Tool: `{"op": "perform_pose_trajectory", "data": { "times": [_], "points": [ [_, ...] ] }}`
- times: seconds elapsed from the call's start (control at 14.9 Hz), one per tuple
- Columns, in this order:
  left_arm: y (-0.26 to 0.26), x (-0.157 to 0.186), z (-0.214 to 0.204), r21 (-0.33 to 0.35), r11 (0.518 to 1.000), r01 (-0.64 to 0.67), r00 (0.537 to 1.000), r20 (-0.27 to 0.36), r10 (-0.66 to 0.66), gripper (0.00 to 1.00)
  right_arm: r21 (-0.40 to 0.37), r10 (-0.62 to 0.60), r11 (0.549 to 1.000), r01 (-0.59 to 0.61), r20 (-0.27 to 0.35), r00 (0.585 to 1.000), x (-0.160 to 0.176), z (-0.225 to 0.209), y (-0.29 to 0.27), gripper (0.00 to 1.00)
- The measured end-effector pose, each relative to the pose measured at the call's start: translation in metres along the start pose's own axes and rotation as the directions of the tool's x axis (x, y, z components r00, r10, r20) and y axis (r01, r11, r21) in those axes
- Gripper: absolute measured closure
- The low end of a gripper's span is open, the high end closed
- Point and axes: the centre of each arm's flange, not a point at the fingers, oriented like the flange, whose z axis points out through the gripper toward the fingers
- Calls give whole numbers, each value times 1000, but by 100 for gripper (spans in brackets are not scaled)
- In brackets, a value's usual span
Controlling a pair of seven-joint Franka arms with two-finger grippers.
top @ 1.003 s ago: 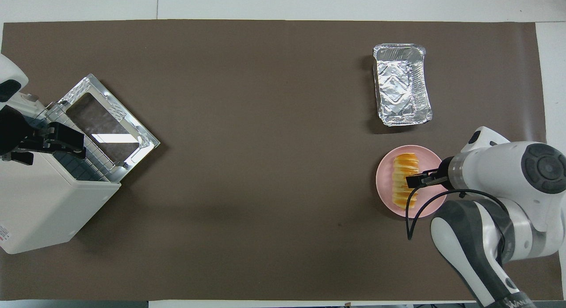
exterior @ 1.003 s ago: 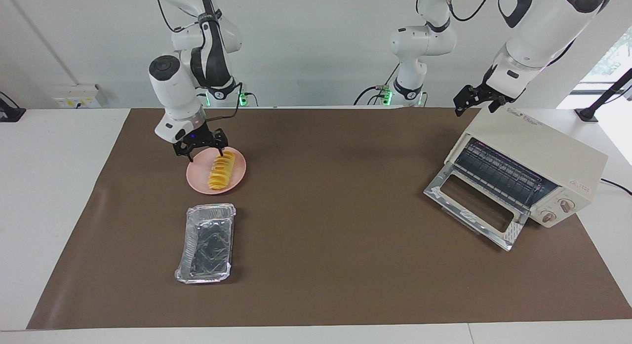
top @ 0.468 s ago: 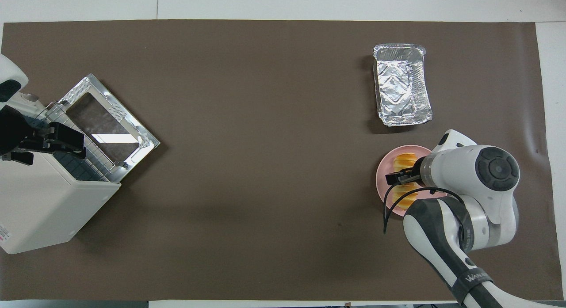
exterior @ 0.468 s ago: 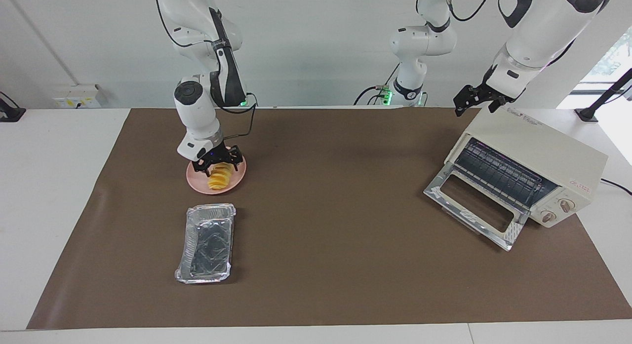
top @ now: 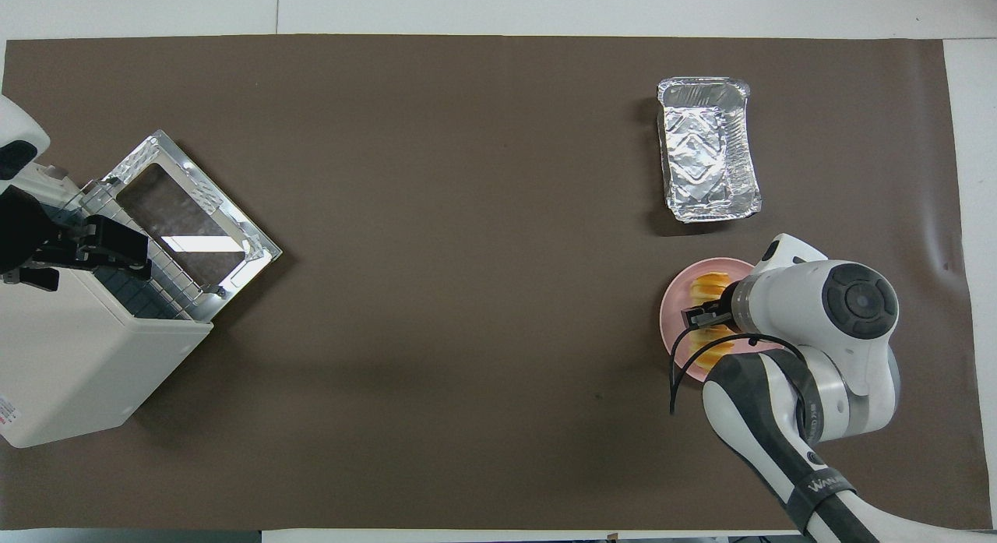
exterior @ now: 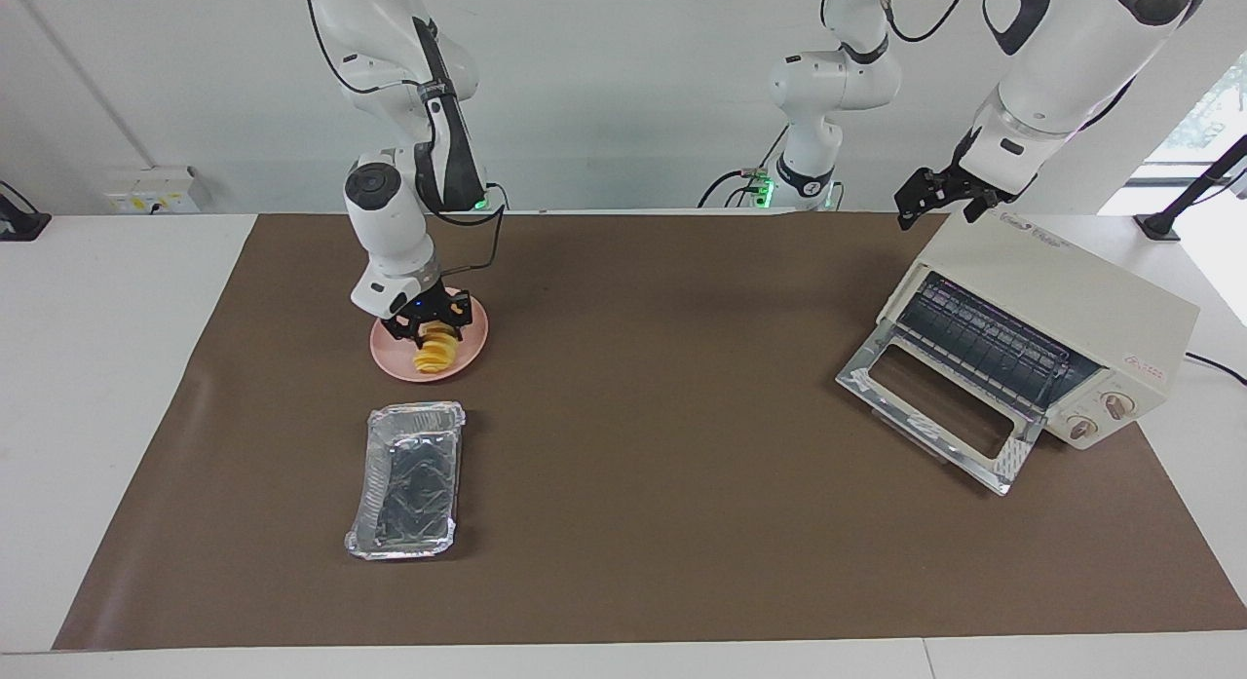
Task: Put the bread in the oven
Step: 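Grasp the orange bread slices on the plate with the right gripper, then lift the bread and carry it over the foil tray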
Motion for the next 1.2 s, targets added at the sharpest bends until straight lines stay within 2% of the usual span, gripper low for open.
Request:
{"op": "perform_pose_trajectory", "data": {
  "times": [0.13, 0.27, 0.47, 0.6, 0.74, 0.94, 1.07, 1.2],
  "points": [
    [0, 0, 0, 0, 1000, 0, 1000, 0, 0, 0, 0, 2, 1000, -2, -2, 1000, 0, 0, 1, 64],
    [0, 0, 0, 0, 1000, 0, 1000, 0, 0, 0, 0, -6, 1000, 6, -2, 1000, 0, 0, 3, 76],
    [0, 0, 0, 0, 1000, 0, 1000, 0, 0, 0, 0, -24, 1000, 24, -3, 1000, 0, -1, 3, 87],
    [0, 0, 0, 0, 1000, 0, 1000, 0, 0, 0, 0, -24, 1000, 24, 0, 1000, 1, -2, 3, 89],
    [0, 0, 0, 0, 1000, 0, 1000, 0, 0, 0, 4, -25, 1000, 25, 32, 999, 8, -12, 4, 89],
    [0, 0, 0, 0, 1000, 0, 1000, 0, 0, 0, 11, -19, 1000, 18, 75, 997, 46, -65, 10, 89],
    [0, 0, 0, 0, 1000, 0, 1000, 0, 0, 0, 10, -9, 1000, 9, 58, 998, 82, -109, 19, 89],
    [0, 0, 0, 0, 1000, 0, 1000, 0, 0, 0, 5, -3, 1000, 3, 22, 1000, 111, -134, 28, 89]
  ]
}}
